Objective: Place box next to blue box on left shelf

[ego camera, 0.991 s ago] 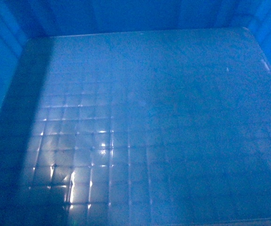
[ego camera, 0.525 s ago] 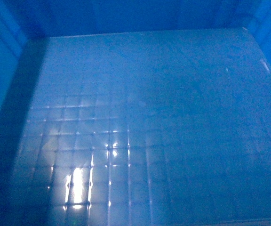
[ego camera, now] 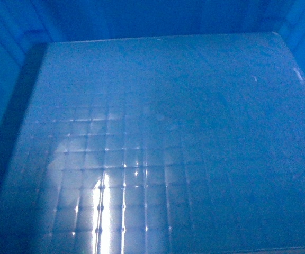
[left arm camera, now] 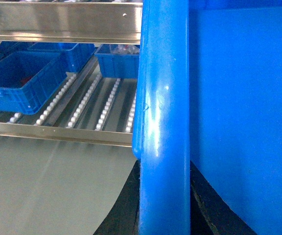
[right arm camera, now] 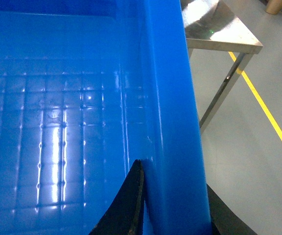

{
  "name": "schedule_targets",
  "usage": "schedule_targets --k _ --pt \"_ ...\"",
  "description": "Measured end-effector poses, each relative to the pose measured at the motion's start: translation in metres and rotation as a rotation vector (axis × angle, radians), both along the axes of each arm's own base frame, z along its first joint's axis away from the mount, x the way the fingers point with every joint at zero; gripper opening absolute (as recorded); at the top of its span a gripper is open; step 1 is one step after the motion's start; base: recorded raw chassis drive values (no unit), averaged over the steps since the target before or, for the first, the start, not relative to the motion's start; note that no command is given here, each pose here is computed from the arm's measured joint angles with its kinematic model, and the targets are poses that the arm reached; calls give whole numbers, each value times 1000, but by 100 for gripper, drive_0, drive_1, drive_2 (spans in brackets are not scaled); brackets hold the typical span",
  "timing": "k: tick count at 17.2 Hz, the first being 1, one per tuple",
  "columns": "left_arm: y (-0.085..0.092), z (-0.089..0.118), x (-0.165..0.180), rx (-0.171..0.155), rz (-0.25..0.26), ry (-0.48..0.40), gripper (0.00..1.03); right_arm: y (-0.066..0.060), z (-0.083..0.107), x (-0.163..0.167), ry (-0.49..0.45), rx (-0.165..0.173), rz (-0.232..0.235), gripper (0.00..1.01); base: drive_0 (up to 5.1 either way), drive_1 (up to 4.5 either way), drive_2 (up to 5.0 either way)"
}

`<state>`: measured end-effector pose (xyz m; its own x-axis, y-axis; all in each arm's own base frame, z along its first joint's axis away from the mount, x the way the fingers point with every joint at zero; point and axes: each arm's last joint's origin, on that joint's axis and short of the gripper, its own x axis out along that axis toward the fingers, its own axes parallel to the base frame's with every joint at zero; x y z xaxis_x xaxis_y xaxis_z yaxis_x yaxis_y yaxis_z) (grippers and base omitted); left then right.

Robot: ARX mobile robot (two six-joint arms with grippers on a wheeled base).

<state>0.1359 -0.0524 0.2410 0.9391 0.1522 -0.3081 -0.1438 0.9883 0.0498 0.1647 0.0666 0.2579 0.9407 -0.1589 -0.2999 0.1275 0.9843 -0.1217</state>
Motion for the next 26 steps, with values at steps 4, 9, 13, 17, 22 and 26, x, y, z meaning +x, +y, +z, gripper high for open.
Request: schedule_targets --k 4,9,13,17,22,26 --pt "0 0 0 0 0 -1 12 0 0 0 0 1 0 16 -505 241 241" --pt "0 0 0 0 -1 2 12 0 0 0 1 -1 0 16 -505 241 241" --pt "0 0 0 0 -1 2 12 0 0 0 0 0 1 16 -504 242 242" --pt "0 0 0 -1 -1 -1 12 0 0 0 -2 0 0 16 -502 243 243" --pt "0 0 0 -1 -2 -1 12 0 0 0 -1 0 0 16 -493 252 252" --pt "0 0 0 -1 -1 -1 12 0 0 0 -2 1 0 16 -500 246 246"
